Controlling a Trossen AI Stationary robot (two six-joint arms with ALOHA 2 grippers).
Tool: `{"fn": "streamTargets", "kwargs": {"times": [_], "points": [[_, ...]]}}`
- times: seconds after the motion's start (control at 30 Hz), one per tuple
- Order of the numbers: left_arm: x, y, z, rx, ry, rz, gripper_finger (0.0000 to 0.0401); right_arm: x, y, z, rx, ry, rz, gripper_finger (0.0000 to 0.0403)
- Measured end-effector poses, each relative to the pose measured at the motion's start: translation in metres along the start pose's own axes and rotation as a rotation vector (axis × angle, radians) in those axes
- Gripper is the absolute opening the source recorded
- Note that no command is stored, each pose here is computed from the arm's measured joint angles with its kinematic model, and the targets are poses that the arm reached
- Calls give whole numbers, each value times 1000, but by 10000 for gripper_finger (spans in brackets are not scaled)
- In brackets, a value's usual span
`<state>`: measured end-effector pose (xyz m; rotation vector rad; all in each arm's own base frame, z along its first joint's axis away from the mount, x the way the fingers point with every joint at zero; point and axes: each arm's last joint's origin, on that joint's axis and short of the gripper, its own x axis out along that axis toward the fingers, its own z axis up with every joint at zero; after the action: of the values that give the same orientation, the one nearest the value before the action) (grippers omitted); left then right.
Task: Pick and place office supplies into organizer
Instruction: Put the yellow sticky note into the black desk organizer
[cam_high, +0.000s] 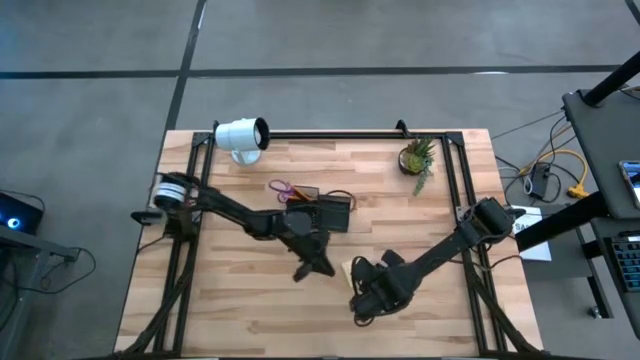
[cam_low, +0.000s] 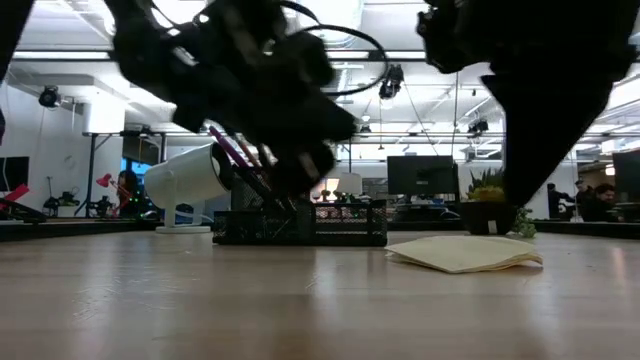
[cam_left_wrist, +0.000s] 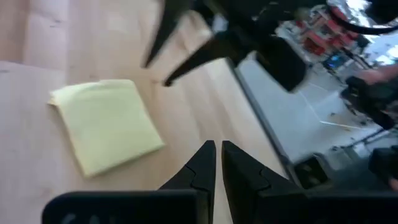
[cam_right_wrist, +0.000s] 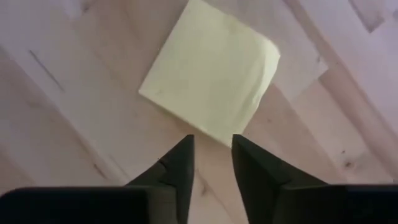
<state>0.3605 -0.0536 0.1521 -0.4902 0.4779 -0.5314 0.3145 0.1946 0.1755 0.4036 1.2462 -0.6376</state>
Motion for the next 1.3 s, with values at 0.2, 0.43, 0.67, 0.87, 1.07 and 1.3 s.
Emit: {"fn": "streamTargets", "kwargs": {"times": [0.2,0.43,0.67,0.87,1.07,1.3], "points": [[23,16,11,58,-30,177,11,10,4,-12,10,15,-18,57],[31,19,24,290,196,414,48,7,7,-22,20,12,-13,84],[28,23,30,295,153,426,105,7,7,-20,13,-19,-17,126],[27,39,25,272,179,439,109,15,6,-22,-3,-26,5,101],[24,46,26,252,183,421,109,22,3,-20,10,-25,0,62],[34,53,23,230,214,358,109,28,-1,-17,15,-22,-13,48]]}}
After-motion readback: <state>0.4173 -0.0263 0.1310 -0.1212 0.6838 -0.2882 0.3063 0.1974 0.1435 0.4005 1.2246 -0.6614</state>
